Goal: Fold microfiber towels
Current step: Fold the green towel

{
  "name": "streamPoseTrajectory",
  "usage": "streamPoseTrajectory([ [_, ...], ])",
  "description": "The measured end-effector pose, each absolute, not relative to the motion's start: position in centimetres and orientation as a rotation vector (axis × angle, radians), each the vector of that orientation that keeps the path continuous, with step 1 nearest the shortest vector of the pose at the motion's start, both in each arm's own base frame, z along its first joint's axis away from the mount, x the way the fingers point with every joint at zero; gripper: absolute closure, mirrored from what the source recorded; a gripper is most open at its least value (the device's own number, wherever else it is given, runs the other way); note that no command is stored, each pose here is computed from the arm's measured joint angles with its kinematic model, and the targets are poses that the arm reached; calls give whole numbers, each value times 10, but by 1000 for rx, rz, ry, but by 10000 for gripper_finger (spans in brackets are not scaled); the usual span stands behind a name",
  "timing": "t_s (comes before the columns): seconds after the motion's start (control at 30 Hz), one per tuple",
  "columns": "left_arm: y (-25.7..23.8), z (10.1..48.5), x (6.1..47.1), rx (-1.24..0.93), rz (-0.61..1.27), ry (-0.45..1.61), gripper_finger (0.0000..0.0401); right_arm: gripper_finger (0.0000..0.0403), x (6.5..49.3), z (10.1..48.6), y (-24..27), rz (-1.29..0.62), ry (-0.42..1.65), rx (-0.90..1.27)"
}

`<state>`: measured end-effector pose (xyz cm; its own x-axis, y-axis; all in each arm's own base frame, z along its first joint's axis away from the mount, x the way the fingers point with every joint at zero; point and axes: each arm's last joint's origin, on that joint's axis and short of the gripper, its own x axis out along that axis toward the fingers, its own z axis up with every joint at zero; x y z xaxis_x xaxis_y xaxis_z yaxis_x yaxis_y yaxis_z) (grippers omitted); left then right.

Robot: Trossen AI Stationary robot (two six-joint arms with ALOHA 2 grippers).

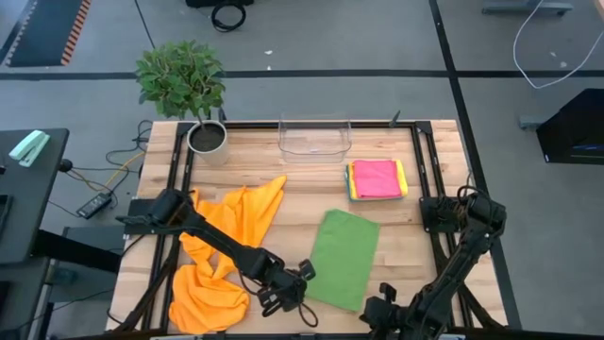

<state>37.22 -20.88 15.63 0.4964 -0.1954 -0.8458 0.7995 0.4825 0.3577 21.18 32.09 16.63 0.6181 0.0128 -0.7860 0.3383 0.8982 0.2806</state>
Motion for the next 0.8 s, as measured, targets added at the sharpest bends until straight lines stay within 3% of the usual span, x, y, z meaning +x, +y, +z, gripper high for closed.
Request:
streamPoseTrajectory([
  [0.23,-206,153,377,1005,-766,766,239,382,214,167,321,-170,887,406],
  [0.37,-201,152,382,983,-781,755,213,382,214,168,322,-153,882,394],
  [0.6,-193,139,390,1000,-807,741,225,382,214,168,323,-116,882,329],
  [0.8,-192,135,391,982,-836,750,273,381,214,168,323,-107,882,313],
])
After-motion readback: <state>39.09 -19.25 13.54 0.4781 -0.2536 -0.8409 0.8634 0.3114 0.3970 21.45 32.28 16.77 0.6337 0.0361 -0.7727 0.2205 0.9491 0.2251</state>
